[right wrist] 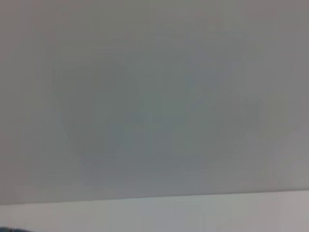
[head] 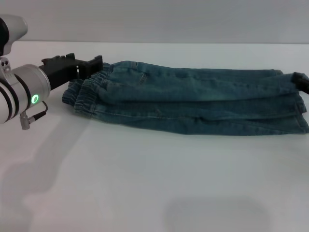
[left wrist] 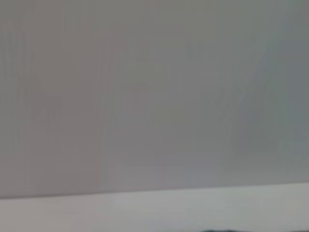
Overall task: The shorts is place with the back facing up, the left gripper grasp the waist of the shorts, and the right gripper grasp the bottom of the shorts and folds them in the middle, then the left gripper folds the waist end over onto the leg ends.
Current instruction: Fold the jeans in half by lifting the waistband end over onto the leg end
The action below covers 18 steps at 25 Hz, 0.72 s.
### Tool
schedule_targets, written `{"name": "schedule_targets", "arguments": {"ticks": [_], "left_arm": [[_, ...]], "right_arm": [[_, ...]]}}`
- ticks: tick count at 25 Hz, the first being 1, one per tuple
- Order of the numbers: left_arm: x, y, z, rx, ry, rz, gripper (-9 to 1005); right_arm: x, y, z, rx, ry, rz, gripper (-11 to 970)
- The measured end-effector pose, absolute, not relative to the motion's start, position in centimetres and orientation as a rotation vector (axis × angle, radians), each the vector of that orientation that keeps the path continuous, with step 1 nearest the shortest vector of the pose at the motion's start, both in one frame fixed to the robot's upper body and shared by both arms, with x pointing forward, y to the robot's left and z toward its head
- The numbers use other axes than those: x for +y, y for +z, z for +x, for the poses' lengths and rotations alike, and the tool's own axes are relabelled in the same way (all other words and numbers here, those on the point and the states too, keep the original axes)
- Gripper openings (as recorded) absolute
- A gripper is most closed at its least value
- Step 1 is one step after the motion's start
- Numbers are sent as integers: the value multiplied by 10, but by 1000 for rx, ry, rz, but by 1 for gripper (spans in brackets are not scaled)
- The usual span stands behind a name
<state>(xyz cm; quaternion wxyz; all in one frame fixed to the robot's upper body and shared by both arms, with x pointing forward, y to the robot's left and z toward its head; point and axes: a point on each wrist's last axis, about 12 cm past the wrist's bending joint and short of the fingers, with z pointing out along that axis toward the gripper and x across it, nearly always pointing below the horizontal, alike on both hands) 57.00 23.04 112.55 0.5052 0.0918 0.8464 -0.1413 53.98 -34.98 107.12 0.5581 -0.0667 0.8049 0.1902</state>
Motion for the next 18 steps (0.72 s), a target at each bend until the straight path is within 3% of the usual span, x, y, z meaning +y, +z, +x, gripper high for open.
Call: {"name": "schedule_targets", "arguments": {"ticks": [1, 7, 18], "left_arm": [[231, 1126, 571, 2050, -342, 222, 632], [235, 1125, 571, 2070, -343, 213, 850], [240, 1121, 570, 2133, -354, 215, 852]], "right_arm": [[-346, 1071, 541, 1895, 444, -182, 662], [-329, 1067, 550, 1852, 427, -304, 799], [-286, 1036, 537, 1702, 374, -561, 448]]}}
